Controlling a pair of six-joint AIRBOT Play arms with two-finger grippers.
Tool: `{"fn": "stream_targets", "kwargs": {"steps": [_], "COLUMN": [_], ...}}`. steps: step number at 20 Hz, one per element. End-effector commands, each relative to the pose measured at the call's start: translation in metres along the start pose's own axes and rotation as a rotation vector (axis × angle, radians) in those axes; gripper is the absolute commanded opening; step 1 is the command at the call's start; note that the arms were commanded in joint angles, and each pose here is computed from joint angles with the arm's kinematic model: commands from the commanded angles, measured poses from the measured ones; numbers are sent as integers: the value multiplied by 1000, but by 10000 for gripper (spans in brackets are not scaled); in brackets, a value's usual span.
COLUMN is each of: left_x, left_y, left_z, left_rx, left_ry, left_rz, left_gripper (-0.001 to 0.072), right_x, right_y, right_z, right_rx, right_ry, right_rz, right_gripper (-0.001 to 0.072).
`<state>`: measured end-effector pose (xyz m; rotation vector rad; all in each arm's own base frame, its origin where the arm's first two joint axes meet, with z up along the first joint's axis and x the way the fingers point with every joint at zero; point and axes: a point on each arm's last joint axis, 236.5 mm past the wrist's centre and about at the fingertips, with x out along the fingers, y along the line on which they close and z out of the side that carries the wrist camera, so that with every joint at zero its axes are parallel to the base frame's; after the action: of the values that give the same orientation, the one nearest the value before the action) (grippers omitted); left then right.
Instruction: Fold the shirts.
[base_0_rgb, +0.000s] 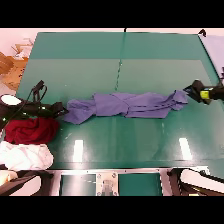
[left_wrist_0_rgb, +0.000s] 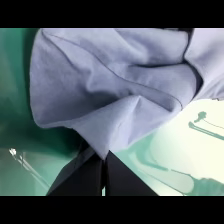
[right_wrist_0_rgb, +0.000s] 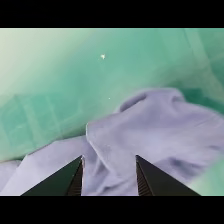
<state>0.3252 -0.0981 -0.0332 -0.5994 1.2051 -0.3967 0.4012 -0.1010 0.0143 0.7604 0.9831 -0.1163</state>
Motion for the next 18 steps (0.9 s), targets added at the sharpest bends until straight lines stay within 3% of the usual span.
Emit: {"fn": "stream_targets", "kwargs": {"steps": [1, 3, 5, 6, 10, 18], "left_x": [2, 2, 2, 2, 2, 2], "left_y": [2, 3, 4, 4, 3, 4], "left_z": [2, 5, 6, 6, 6, 6], "left_rx": [24, 24, 29, 32, 41, 50], "left_ry": [-17, -28, -34, -33, -31, -32], "left_rz": [2, 8, 10, 10, 9, 10], "left_gripper": [21, 21, 21, 21, 21, 21], "right_x": [-52, -65, -49, -34, 26, 74], "right_y": [-29, -45, -52, -53, -40, -5], "right_z": [-9, -39, -80, -101, -153, -167], "right_rx": [36, 79, 124, 166, 204, 106], "right_ry": [48, 67, 106, 130, 198, 323], "right_rz": [-85, -122, -114, -89, -2, 15], "right_gripper": [380, 383, 510, 519, 518, 490]}}
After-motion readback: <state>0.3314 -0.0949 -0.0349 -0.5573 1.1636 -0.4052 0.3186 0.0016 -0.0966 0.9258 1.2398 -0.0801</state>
